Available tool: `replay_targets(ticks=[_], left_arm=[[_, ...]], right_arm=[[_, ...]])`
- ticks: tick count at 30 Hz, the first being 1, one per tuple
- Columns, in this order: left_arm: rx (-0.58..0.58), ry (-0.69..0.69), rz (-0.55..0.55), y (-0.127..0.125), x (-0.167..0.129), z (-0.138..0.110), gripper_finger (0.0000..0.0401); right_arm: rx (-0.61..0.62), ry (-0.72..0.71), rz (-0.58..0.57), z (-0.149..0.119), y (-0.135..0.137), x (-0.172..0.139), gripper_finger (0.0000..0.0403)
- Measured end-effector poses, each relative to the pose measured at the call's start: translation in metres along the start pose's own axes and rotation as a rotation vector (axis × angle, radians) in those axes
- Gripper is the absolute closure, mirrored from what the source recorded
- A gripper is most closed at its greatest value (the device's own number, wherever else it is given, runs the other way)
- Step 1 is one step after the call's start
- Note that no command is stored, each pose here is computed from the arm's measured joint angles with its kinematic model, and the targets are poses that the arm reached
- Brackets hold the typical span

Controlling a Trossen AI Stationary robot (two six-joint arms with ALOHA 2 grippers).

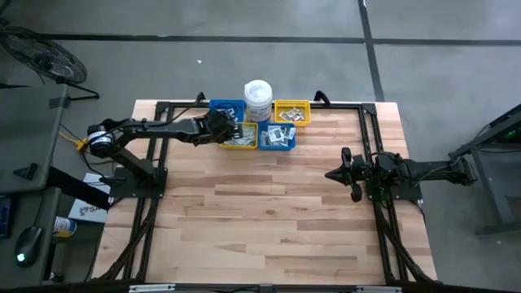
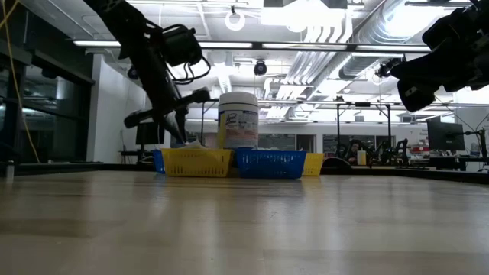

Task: Pick & Place First Aid Supplies
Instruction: Put the green bandage pad into the left yellow bin, then return to Home Position

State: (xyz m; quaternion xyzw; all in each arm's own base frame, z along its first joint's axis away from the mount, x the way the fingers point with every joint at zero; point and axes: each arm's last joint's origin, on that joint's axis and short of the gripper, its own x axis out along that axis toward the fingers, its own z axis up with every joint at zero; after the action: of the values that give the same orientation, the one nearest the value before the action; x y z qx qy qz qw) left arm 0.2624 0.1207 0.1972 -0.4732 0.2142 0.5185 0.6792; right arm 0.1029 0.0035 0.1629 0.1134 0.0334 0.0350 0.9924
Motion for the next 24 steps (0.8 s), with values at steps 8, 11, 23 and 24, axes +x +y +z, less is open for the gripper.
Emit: replay_targets(ticks=[8, 11, 23, 24], left_arm=[[0.038, 0.013, -0.038, -0.003, 0.000, 0.000, 0.0295], [0.077, 0.031, -0.094, -0.007, -0.001, 0.001, 0.0268], [0.184, -0.062, -0.332, -0.031, -0.048, -0.013, 0.0254], [0.203, -0.066, -0.343, -0.033, -0.052, -0.019, 0.0254]], right_arm=[[0.000, 0.000, 0.000, 0.000, 0.000, 0.000, 0.0402], [0.000, 0.000, 0.000, 0.000, 0.000, 0.000, 0.0402], [0.000, 0.000, 0.000, 0.000, 0.000, 0.000, 0.0402], [0.000, 0.000, 0.000, 0.000, 0.000, 0.000, 0.0402]])
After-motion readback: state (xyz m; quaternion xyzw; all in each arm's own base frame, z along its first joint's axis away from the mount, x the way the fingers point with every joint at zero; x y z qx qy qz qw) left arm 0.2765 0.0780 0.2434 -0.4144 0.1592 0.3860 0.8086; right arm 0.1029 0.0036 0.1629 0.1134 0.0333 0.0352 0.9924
